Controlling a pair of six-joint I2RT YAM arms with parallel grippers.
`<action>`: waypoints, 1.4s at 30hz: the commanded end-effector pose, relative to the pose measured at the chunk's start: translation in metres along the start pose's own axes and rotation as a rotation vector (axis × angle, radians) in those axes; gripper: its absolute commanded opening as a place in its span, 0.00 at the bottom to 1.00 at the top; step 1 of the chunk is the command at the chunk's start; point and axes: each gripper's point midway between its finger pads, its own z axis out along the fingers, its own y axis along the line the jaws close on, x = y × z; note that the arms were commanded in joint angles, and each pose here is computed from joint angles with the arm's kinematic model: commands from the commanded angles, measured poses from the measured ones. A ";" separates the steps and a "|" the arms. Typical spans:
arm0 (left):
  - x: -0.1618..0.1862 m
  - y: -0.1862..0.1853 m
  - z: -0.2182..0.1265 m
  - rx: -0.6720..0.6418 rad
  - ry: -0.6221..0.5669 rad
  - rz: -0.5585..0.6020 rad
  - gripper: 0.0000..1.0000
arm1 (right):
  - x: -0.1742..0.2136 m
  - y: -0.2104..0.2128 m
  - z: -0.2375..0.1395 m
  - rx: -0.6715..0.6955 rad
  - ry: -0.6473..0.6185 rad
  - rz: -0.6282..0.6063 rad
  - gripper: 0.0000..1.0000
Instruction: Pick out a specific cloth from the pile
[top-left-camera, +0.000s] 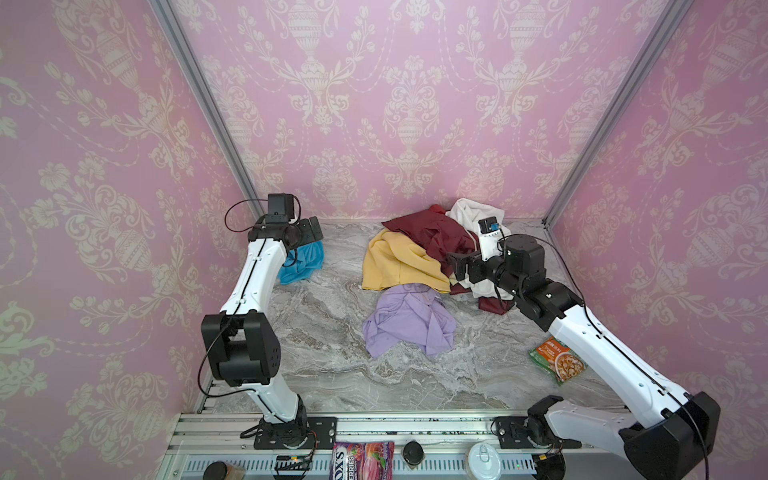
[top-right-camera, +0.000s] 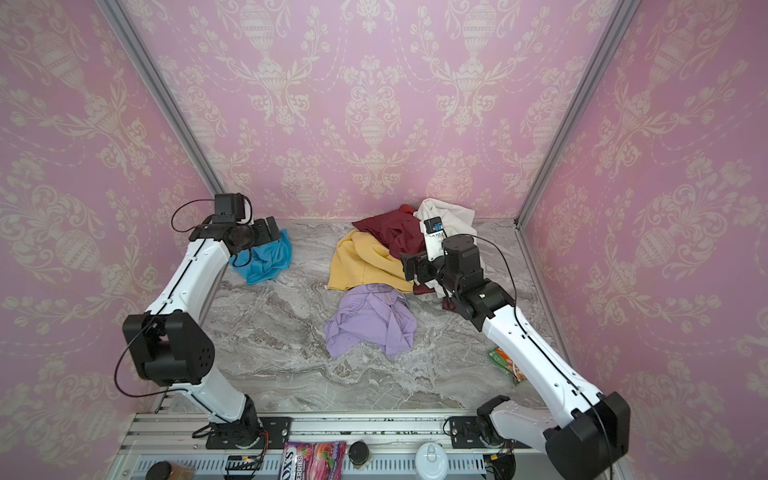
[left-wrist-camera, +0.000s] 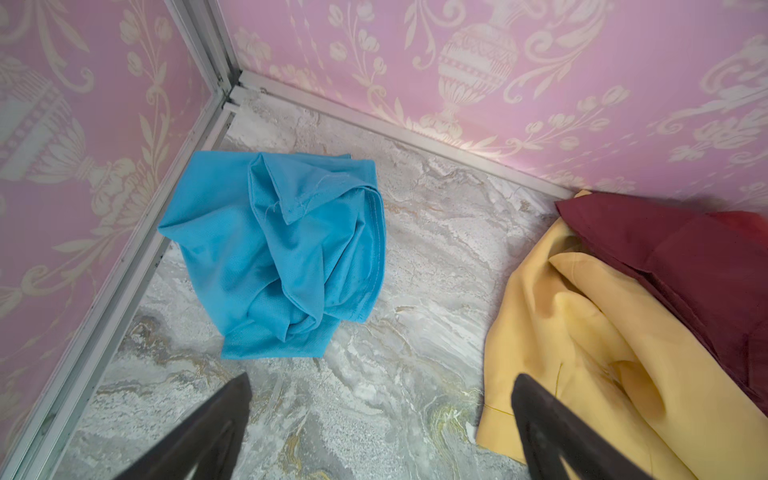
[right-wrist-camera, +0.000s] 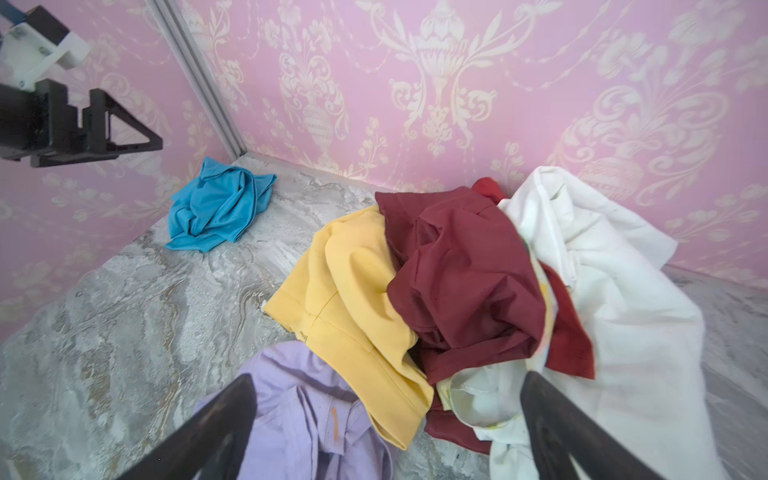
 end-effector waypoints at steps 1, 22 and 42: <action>-0.010 -0.010 -0.016 0.071 -0.167 0.060 0.99 | 0.011 -0.031 -0.014 0.127 -0.007 -0.032 1.00; 0.134 0.053 0.031 -0.007 -0.311 0.181 0.99 | 0.155 -0.124 0.000 0.418 0.010 0.009 1.00; 0.163 0.059 0.052 0.065 -0.417 0.185 0.99 | 0.212 -0.162 0.044 0.433 -0.013 0.086 1.00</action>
